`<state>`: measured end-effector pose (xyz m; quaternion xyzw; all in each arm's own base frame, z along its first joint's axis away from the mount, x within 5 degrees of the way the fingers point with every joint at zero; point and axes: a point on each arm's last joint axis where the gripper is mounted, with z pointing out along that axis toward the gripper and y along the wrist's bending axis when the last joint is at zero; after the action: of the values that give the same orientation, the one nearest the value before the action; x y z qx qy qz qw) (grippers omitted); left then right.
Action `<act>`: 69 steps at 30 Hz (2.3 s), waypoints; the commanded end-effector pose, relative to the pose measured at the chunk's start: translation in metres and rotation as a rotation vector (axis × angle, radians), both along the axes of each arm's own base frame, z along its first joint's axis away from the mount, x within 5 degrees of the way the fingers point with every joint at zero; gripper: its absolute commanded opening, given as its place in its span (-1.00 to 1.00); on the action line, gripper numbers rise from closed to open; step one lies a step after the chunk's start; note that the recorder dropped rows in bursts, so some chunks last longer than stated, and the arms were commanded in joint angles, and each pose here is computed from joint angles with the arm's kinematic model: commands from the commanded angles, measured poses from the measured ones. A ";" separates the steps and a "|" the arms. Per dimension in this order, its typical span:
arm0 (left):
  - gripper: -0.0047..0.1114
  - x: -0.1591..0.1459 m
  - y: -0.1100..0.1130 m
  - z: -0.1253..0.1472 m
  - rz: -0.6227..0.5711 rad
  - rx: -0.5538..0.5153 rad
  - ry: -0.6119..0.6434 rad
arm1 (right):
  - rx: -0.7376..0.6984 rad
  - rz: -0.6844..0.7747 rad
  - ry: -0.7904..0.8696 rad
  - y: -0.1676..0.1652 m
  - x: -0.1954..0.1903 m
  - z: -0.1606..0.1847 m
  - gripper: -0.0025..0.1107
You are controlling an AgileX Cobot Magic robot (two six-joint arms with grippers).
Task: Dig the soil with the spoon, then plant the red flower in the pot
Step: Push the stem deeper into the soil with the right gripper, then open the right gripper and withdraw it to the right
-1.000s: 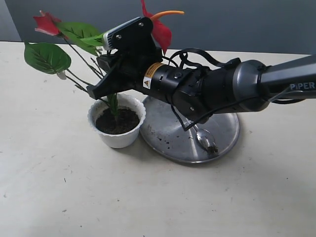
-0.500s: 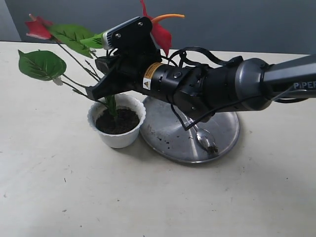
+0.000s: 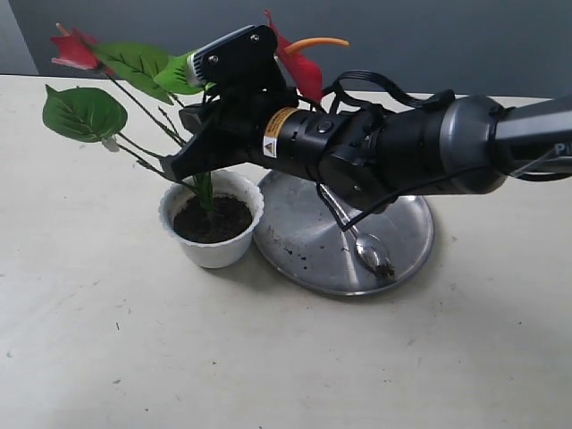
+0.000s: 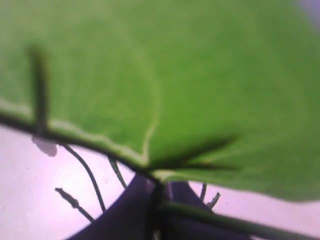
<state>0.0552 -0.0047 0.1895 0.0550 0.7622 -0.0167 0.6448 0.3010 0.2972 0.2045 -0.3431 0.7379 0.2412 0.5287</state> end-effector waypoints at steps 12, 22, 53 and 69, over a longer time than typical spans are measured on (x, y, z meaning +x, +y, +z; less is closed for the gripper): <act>-0.91 0.000 0.000 0.002 -0.006 -0.006 -0.017 | -0.116 -0.019 0.109 -0.007 -0.004 -0.016 -0.88; -0.91 0.000 0.000 0.002 -0.006 -0.006 -0.017 | -0.122 -0.035 0.129 -0.010 -0.006 -0.011 -0.21; -0.91 0.000 0.000 0.002 -0.006 -0.006 -0.017 | -0.150 -0.210 0.160 -0.106 -0.059 0.055 -0.96; -0.91 0.000 0.000 0.002 -0.006 -0.006 -0.017 | -0.122 -0.458 -0.036 -0.218 -0.149 0.161 -0.96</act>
<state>0.0552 -0.0047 0.1895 0.0550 0.7622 -0.0167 0.6448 0.1590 0.0898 0.3693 -0.2180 0.7761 0.0826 0.5859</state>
